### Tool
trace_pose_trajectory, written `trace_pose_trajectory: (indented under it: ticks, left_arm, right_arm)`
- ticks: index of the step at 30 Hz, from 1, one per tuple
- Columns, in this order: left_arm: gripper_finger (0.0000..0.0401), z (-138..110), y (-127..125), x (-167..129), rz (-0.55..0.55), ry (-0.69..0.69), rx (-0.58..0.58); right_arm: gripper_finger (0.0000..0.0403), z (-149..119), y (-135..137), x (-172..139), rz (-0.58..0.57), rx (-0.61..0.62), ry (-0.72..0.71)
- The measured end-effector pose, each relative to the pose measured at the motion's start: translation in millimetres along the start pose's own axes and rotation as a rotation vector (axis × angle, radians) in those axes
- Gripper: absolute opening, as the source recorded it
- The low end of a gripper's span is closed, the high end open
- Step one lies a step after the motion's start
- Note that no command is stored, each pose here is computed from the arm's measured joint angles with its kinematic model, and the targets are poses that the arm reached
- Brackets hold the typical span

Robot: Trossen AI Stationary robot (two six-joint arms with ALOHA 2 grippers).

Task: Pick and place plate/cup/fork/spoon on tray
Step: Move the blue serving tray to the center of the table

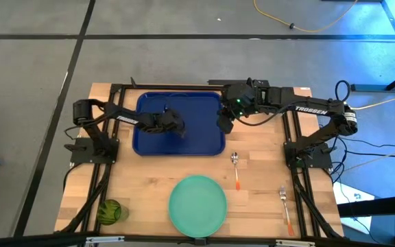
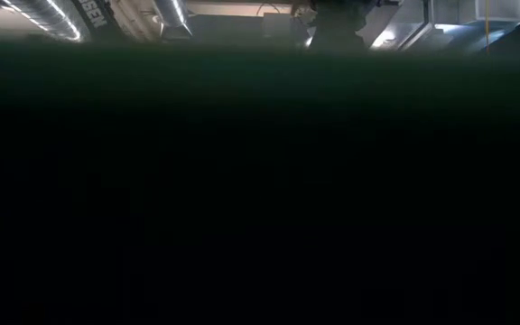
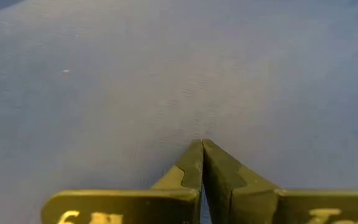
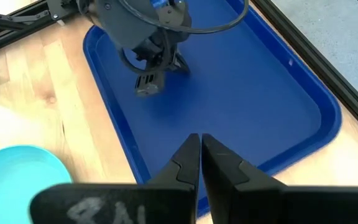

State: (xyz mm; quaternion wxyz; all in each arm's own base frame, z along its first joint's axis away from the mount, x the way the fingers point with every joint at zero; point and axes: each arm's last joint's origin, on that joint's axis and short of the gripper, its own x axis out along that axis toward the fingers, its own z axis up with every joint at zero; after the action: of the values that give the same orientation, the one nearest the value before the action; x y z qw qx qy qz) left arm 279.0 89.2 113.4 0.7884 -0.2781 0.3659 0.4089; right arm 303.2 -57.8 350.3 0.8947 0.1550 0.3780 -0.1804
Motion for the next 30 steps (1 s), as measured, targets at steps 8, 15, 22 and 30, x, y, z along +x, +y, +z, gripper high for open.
trace_pose_trajectory:
  ticks: [8, 15, 22, 30]
  left_arm:
    - [0.0000, -4.0, -16.9, -3.4, -0.132, -0.018, 0.009]
    - [0.0000, -15.2, -31.4, -9.9, -0.197, -0.001, 0.027]
    - [0.0000, -26.1, -41.4, -15.7, -0.223, 0.007, 0.069]
    - [0.0000, -33.6, -48.0, -19.9, -0.244, 0.012, 0.121]
  right_arm:
    - [0.0020, 0.0, 0.0, 0.0, 0.000, 0.001, 0.000]
    - [0.0020, 0.0, 0.1, 0.0, 0.000, 0.000, 0.000]
    - [0.0020, 0.0, 0.0, 0.0, 0.000, -0.003, 0.000]
    - [0.0020, 0.0, 0.0, 0.0, 0.000, -0.020, 0.000]
